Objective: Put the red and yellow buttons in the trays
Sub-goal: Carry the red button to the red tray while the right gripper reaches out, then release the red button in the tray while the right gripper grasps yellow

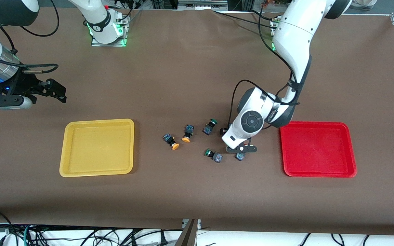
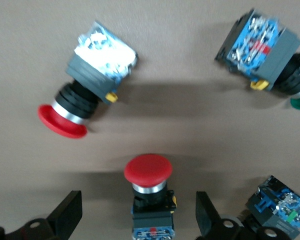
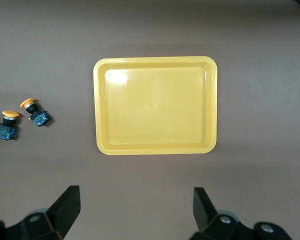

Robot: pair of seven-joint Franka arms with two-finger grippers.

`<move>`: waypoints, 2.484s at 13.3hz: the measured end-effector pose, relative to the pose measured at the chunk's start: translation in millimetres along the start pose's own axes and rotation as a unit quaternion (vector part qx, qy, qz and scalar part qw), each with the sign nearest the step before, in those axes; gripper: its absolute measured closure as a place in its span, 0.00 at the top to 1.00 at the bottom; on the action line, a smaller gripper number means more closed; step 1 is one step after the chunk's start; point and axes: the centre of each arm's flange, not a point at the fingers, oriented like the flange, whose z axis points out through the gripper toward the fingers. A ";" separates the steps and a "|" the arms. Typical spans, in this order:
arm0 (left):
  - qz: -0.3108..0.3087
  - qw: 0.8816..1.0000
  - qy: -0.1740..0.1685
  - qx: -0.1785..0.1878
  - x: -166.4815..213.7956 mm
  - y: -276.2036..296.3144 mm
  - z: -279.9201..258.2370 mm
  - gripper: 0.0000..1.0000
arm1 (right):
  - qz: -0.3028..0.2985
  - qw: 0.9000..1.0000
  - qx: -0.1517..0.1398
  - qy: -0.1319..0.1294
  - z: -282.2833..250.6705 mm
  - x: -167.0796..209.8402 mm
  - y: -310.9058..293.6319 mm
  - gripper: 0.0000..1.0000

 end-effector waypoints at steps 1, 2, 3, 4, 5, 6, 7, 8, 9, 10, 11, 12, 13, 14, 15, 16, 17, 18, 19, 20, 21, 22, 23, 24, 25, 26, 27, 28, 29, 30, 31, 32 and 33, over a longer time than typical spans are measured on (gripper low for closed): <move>-0.002 1.000 0.000 0.001 -2.2 0.9 3.8 1.00 | 0.000 1.000 0.000 0.000 -0.1 0.1 0.0 1.00; -0.003 1.000 0.001 0.001 -3.5 0.9 7.4 1.00 | 0.000 1.000 0.000 0.001 -0.3 0.2 0.0 1.00; -0.003 1.000 0.002 0.001 -5.2 1.3 11.2 0.96 | 0.000 1.000 0.000 0.002 -0.7 0.3 0.0 1.00; -0.005 1.000 0.003 0.001 -6.9 2.1 14.5 0.95 | 0.000 1.000 0.000 0.002 -1.3 0.4 0.0 1.00; -0.007 1.000 0.003 0.002 -8.6 2.7 17.3 0.85 | 0.000 1.000 0.000 0.003 -2.2 0.6 0.0 1.00; -0.008 1.000 0.004 0.001 -9.3 3.2 18.4 0.72 | 0.000 1.000 0.000 0.004 -2.9 0.7 -0.1 1.00; -0.008 1.000 0.004 0.001 -9.2 3.4 18.2 0.59 | 0.000 1.000 0.000 0.004 -3.1 0.7 -0.1 1.00; -0.008 1.000 0.005 0.001 -9.5 4.1 18.2 0.47 | 0.000 1.000 0.000 0.005 -3.3 0.8 -0.1 1.00; -0.007 1.000 0.006 0.000 -9.7 4.7 17.1 0.41 | 0.000 1.000 0.000 0.005 -3.4 0.8 -0.1 1.00; -0.008 1.000 0.008 0.000 -9.1 4.4 14.3 0.41 | 0.000 1.000 0.000 0.005 -3.4 0.8 -0.1 1.00; -0.010 1.000 0.012 -0.002 -7.0 2.1 7.0 0.41 | 0.000 1.000 0.001 0.005 -3.5 0.8 -0.1 1.00; -0.014 1.000 0.016 -0.003 -3.0 -4.6 -4.8 0.41 | 0.000 1.000 0.001 0.008 -4.0 1.3 -0.6 1.00; -0.014 1.000 0.016 -0.004 3.7 -20.0 -23.5 0.41 | -0.003 1.000 0.002 0.015 -5.7 2.7 -3.5 1.00; -0.003 1.000 0.015 -0.005 12.0 -42.6 -45.2 0.41 | -0.006 1.000 0.003 0.023 -7.2 3.8 -7.8 1.00; 0.011 1.000 0.014 -0.008 22.6 -74.6 -66.9 0.41 | -0.008 1.000 0.005 0.024 -5.4 4.8 -10.9 1.00; 0.023 1.000 0.012 -0.012 34.7 -114.7 -84.8 0.41 | -0.009 1.000 0.010 0.016 3.5 7.5 -14.6 1.00; 0.033 0.999 0.009 -0.016 47.1 -162.8 -96.7 0.41 | -0.014 1.000 0.014 0.005 18.1 12.1 -22.3 1.00; 0.042 0.999 0.007 -0.018 57.0 -208.3 -100.8 0.41 | -0.025 1.000 0.013 -0.009 38.0 16.6 -36.8 1.00; 0.052 0.998 0.006 -0.018 64.7 -252.6 -100.0 0.41 | -0.041 0.999 0.007 -0.032 67.9 21.2 -56.6 1.00; 0.062 0.998 0.004 -0.021 68.8 -291.9 -97.4 0.41 | -0.056 0.997 -0.001 -0.061 109.9 26.5 -75.8 1.00; 0.070 0.997 0.001 -0.025 70.2 -328.5 -93.6 0.41 | -0.070 0.994 -0.004 -0.083 156.2 32.9 -93.2 1.00; 0.073 0.997 -0.003 -0.030 69.1 -364.4 -87.8 0.41 | -0.088 0.992 -0.003 -0.091 199.4 39.3 -110.3 1.00; 0.077 0.996 -0.007 -0.034 66.2 -401.9 -81.2 0.41 | -0.109 0.990 0.002 -0.092 236.1 42.0 -133.5 1.00; 0.079 0.996 -0.010 -0.037 62.9 -432.5 -76.5 0.41 | -0.126 0.988 0.007 -0.084 259.4 41.6 -158.4 1.00; 0.078 0.996 -0.013 -0.040 59.0 -455.1 -71.1 0.41 | -0.142 0.987 0.016 -0.068 275.7 40.1 -184.8 1.00; 0.082 0.996 -0.018 -0.036 55.9 -468.3 -64.2 0.41 | -0.154 0.986 0.027 -0.051 289.8 36.4 -211.7 1.00; 0.093 0.995 -0.021 -0.023 55.2 -473.1 -57.3 0.41 | -0.165 0.985 0.037 -0.041 303.0 30.4 -235.9 1.00; 0.102 0.994 -0.023 -0.013 56.3 -472.8 -51.3 0.41 | -0.174 0.983 0.044 -0.034 316.1 23.9 -256.0 1.00; 0.107 0.994 -0.027 -0.009 56.7 -472.2 -44.2 0.41 | -0.182 0.982 0.048 -0.025 329.5 18.8 -272.0 1.00; 0.108 0.994 -0.031 -0.008 56.4 -473.9 -37.1 0.41 | -0.188 0.981 0.051 -0.016 341.5 15.2 -283.1 1.00; 0.109 0.993 -0.034 -0.009 55.9 -476.6 -31.5 0.41 | -0.195 0.979 0.052 -0.009 352.1 12.4 -291.2 1.00; 0.109 0.993 -0.037 -0.010 55.2 -479.2 -26.6 0.41 | -0.202 0.978 0.053 -0.002 361.4 10.1 -297.7 1.00; 0.108 0.993 -0.040 -0.011 54.7 -481.1 -22.1 0.41 | -0.207 0.977 0.051 0.005 370.0 8.8 -301.2 1.00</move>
